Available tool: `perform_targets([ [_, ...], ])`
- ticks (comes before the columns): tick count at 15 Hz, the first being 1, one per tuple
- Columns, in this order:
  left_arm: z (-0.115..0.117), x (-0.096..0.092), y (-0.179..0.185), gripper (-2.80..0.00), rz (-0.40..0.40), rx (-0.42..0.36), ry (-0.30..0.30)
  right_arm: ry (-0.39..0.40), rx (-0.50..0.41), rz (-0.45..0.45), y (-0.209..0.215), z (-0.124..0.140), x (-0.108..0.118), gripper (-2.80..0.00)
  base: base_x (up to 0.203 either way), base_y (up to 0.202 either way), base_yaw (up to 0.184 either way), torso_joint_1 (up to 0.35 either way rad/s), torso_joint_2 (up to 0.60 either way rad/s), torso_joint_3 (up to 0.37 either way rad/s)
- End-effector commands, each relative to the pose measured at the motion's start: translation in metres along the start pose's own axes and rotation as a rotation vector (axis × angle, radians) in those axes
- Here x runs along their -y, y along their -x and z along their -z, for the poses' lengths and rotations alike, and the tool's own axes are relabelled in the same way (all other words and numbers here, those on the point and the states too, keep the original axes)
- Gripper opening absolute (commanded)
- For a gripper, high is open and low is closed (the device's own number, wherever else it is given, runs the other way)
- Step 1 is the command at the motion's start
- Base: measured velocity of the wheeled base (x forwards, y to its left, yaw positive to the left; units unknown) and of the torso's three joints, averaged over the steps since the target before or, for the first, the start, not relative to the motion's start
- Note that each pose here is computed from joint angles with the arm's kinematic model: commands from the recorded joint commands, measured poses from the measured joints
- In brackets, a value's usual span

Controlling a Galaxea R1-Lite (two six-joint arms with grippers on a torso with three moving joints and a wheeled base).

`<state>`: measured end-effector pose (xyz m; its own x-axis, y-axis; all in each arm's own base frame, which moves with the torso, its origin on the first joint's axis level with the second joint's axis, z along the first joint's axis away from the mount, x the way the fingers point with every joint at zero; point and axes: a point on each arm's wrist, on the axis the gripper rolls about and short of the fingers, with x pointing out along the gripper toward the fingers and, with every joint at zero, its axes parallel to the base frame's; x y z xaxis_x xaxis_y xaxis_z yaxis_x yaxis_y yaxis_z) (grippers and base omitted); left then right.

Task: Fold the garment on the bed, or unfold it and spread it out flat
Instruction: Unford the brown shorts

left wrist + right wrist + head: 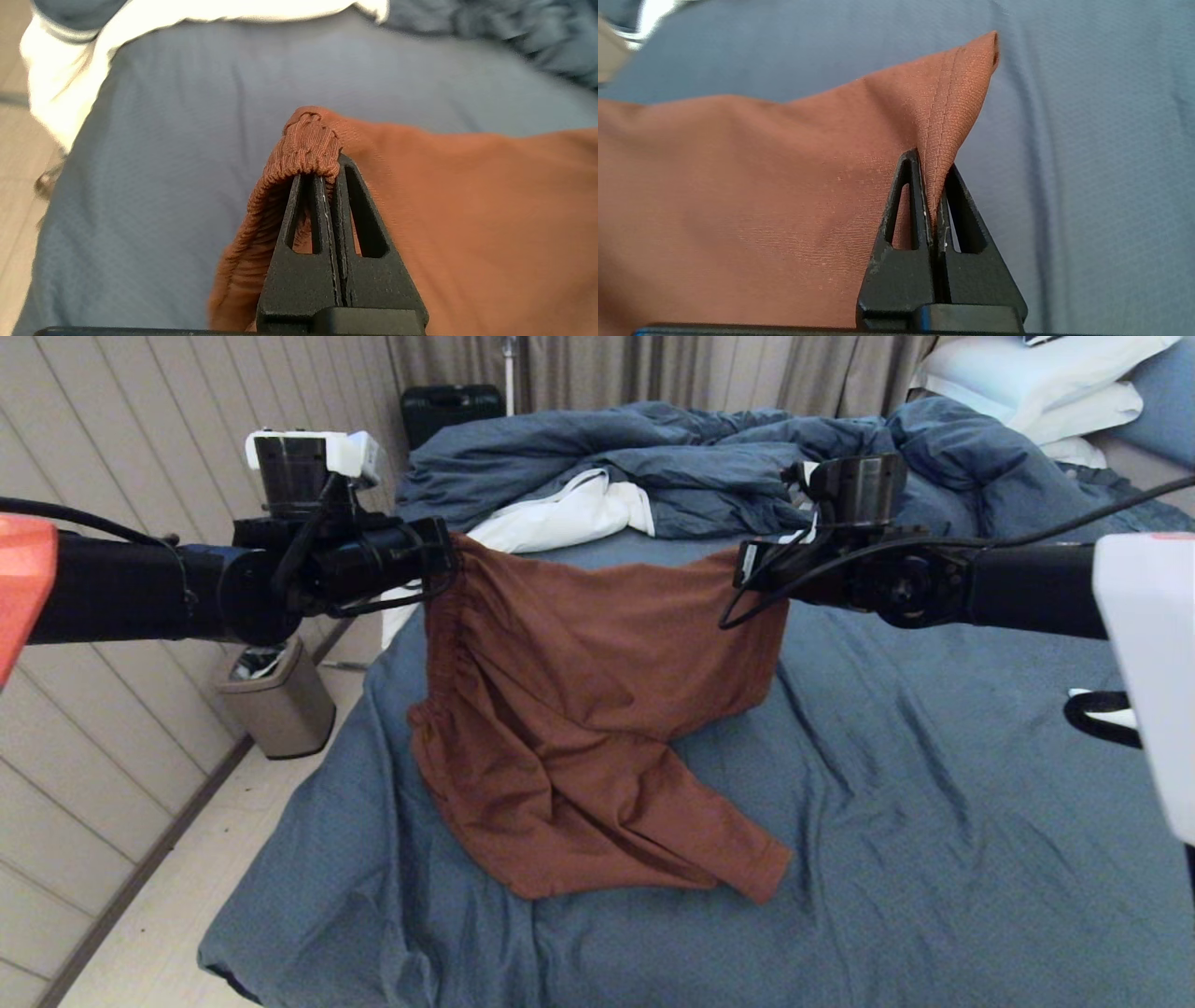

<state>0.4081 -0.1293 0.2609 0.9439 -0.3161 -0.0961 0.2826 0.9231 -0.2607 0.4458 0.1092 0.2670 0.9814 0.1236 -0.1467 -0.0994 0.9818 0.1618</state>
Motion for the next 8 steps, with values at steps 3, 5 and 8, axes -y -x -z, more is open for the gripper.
perform_targets([
  [3, 0.015, -0.015, -0.027, -2.80, -0.029, -0.022, 0.001, 0.013, -0.024, 0.013, -0.016, 0.016, 0.007, -2.80, 0.000, 0.000, 0.000, 0.000, 0.00, 0.000],
  [5, 0.018, -0.017, -0.033, 0.00, -0.060, -0.024, 0.000, 0.013, -0.028, 0.027, -0.020, 0.021, 0.011, -2.80, 0.000, 0.000, 0.000, 0.000, 0.00, 0.000],
  [8, 0.017, -0.017, -0.038, 0.00, -0.096, -0.011, -0.002, 0.027, -0.025, 0.023, -0.020, 0.019, 0.011, 0.00, 0.000, 0.000, 0.000, 0.000, 0.00, 0.000],
])
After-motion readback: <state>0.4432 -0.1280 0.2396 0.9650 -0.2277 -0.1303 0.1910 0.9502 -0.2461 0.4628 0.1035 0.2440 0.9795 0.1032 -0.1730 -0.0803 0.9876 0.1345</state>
